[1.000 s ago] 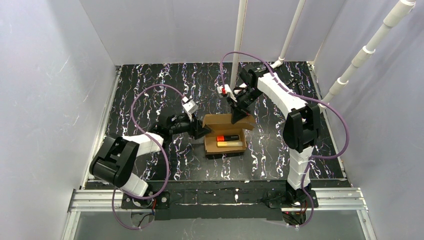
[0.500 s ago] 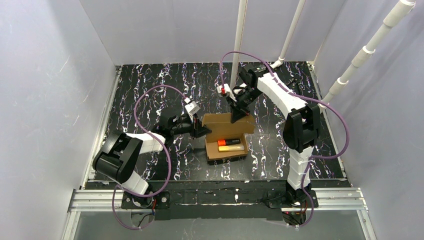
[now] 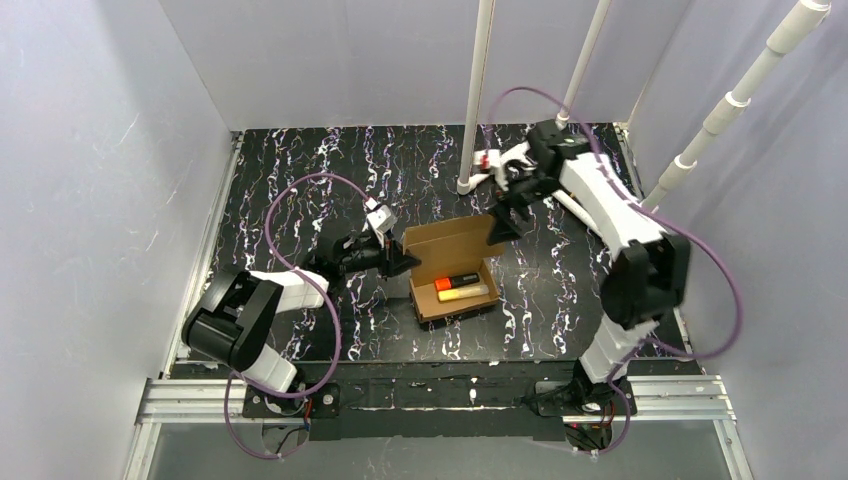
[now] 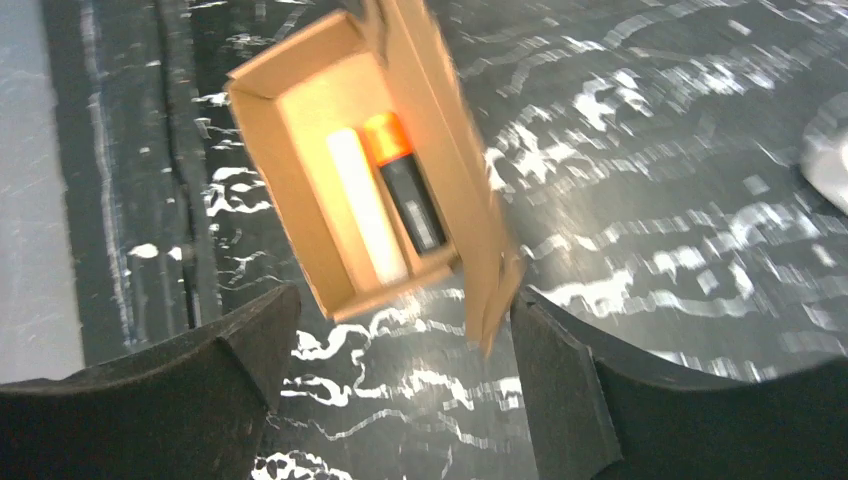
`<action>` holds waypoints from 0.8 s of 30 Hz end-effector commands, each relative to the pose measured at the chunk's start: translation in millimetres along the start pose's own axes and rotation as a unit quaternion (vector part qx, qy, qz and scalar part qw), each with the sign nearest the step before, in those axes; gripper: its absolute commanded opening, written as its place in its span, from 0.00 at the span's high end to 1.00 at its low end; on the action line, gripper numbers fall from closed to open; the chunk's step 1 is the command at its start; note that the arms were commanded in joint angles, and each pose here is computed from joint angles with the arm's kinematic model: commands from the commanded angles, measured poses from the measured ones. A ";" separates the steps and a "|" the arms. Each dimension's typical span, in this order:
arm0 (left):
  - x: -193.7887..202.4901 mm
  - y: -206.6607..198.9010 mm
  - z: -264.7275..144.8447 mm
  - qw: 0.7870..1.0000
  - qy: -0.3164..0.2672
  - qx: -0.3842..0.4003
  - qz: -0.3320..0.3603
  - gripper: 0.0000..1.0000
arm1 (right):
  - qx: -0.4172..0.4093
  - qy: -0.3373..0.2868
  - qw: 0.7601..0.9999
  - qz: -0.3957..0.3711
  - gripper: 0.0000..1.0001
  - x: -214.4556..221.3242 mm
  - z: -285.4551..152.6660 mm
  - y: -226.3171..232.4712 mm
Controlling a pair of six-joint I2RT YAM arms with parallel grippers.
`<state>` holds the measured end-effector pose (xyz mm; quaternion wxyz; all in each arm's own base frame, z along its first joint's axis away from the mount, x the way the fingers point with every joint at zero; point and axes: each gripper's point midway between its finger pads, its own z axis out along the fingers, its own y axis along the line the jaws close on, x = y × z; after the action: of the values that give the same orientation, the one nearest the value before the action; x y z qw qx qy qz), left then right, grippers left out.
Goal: Fold the paper box
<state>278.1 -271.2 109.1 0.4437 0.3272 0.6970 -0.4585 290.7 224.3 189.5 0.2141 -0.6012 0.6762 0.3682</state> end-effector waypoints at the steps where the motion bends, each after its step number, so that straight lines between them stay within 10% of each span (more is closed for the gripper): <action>1: -13.3 -2.3 -5.0 0.999 -0.021 -0.008 0.039 1.00 | 0.118 -0.063 0.991 0.025 0.15 -1.1 -44.5 -6.7; 11: -13.6 -7.2 -10.2 0.998 -0.024 -0.005 0.054 1.00 | 0.326 -0.163 0.919 0.150 0.80 44.5 -44.0 -89.1; 24: -15.2 -7.2 -8.2 0.998 -0.024 -0.002 0.053 1.00 | 0.152 -0.214 0.959 0.104 0.94 29.3 23.6 -43.3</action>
<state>273.1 -265.0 109.9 0.4597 0.3369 0.6918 -0.4434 362.5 196.4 125.9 0.3995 -0.3458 0.7802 0.3349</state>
